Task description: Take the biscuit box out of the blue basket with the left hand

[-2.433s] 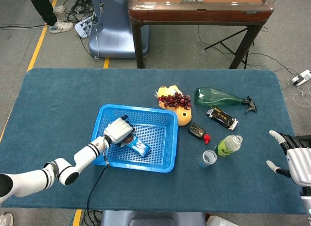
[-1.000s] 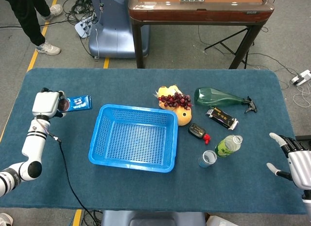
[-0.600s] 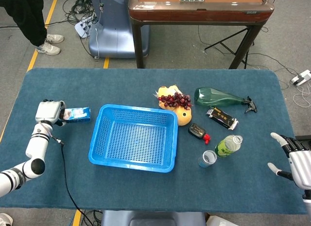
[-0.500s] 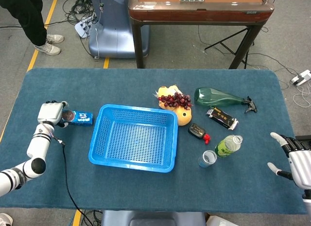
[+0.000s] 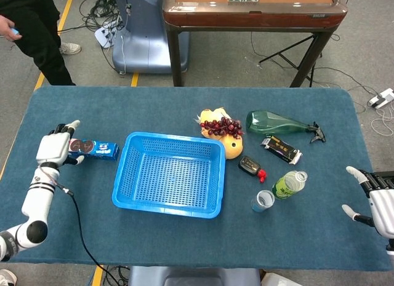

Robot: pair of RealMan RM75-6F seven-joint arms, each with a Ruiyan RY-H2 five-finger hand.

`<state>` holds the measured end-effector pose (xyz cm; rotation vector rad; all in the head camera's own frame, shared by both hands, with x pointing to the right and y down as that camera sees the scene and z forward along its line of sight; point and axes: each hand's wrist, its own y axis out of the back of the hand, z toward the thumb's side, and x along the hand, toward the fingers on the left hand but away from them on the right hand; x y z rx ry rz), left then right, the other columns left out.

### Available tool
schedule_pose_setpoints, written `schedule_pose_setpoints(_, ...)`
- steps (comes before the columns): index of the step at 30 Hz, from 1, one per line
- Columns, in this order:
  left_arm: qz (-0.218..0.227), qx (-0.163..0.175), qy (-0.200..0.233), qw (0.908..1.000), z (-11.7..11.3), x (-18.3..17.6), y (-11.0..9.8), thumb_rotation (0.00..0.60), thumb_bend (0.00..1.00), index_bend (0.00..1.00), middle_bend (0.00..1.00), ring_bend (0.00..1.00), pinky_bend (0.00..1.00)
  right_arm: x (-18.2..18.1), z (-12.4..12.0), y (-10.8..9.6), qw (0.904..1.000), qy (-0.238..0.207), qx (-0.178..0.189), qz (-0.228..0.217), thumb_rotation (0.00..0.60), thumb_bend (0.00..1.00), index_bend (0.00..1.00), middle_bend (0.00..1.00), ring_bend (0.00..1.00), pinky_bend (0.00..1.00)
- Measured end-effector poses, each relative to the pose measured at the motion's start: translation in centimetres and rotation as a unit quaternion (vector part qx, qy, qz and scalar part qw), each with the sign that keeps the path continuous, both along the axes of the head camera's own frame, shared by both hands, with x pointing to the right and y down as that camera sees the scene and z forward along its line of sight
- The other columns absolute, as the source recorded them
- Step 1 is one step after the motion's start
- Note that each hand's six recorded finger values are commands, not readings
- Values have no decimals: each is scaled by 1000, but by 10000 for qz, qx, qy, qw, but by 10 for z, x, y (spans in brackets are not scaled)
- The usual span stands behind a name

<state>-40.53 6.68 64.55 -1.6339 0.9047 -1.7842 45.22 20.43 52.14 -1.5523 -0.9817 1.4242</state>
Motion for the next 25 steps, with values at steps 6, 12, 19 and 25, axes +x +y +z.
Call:
schedule_pose_setpoints(6, -194, 438, 2, 9989, -29, -18, 35, 600, 260, 87, 131, 69, 159, -2, -2, 0, 10000, -34, 55, -44, 600, 134, 190, 249, 245, 347)
schedule_pose_setpoints(12, -163, 737, -11, 9971, -51, -32, 79, 600, 260, 108, 131, 69, 159, -3, 1, 1, 9999, -103, -72, -5, 600, 135, 190, 249, 245, 347)
schedule_pose_setpoints(19, -76, 949, -37, 9954, -70, -37, 123, 600, 260, 123, 131, 69, 159, -5, 3, 1, 9993, -303, -204, 44, 600, 135, 190, 249, 245, 347)
schedule_pose_setpoints(25, -57, 1006, -26, 9949, -77, -34, 147, 600, 260, 125, 131, 69, 159, -6, 2, 3, 9993, -306, -215, 61, 600, 134, 190, 249, 245, 347)
